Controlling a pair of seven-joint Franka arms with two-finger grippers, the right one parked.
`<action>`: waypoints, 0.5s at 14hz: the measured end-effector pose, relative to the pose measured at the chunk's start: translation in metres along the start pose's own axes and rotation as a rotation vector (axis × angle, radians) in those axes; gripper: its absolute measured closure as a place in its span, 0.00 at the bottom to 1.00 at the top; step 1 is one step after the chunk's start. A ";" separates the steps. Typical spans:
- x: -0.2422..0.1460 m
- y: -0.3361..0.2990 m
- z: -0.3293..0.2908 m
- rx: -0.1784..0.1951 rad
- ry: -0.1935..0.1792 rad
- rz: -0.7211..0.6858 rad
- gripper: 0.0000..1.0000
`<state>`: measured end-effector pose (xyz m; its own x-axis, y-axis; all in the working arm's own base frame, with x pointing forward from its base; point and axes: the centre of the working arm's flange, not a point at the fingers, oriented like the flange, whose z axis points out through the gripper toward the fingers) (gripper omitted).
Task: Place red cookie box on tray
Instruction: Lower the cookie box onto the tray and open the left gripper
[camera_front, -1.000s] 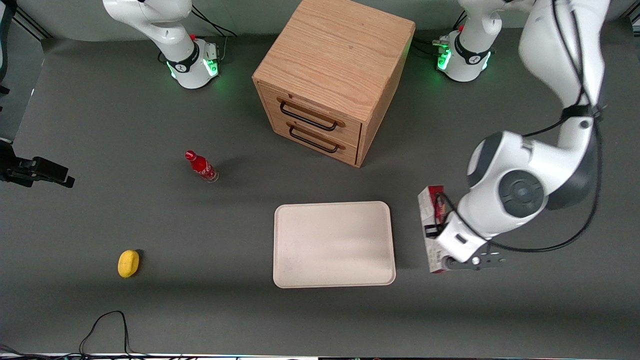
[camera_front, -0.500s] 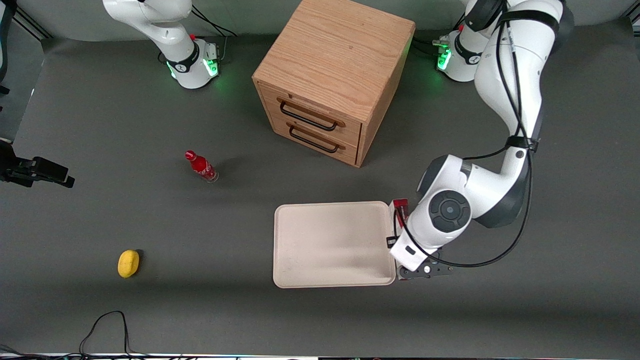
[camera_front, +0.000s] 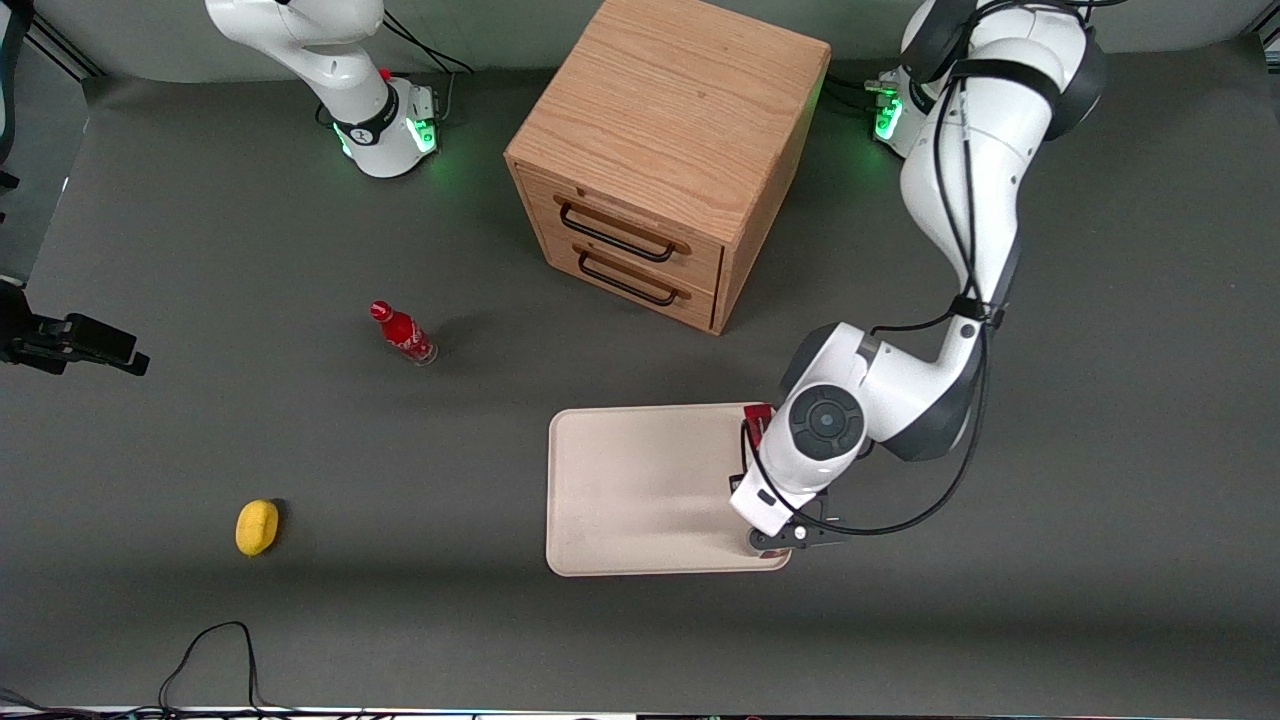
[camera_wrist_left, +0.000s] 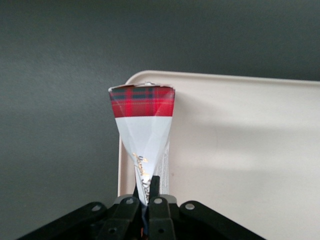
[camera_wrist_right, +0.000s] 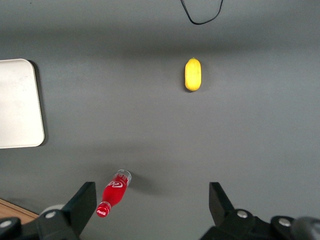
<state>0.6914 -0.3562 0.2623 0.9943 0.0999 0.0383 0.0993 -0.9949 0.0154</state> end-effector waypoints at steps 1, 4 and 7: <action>-0.001 0.000 0.007 0.020 0.004 0.009 0.91; 0.002 -0.001 0.002 0.050 0.039 0.028 0.57; 0.013 -0.008 -0.042 0.025 0.079 0.001 0.24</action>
<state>0.7023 -0.3460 0.3049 0.9883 0.0985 0.1166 0.1003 -0.9949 -0.0095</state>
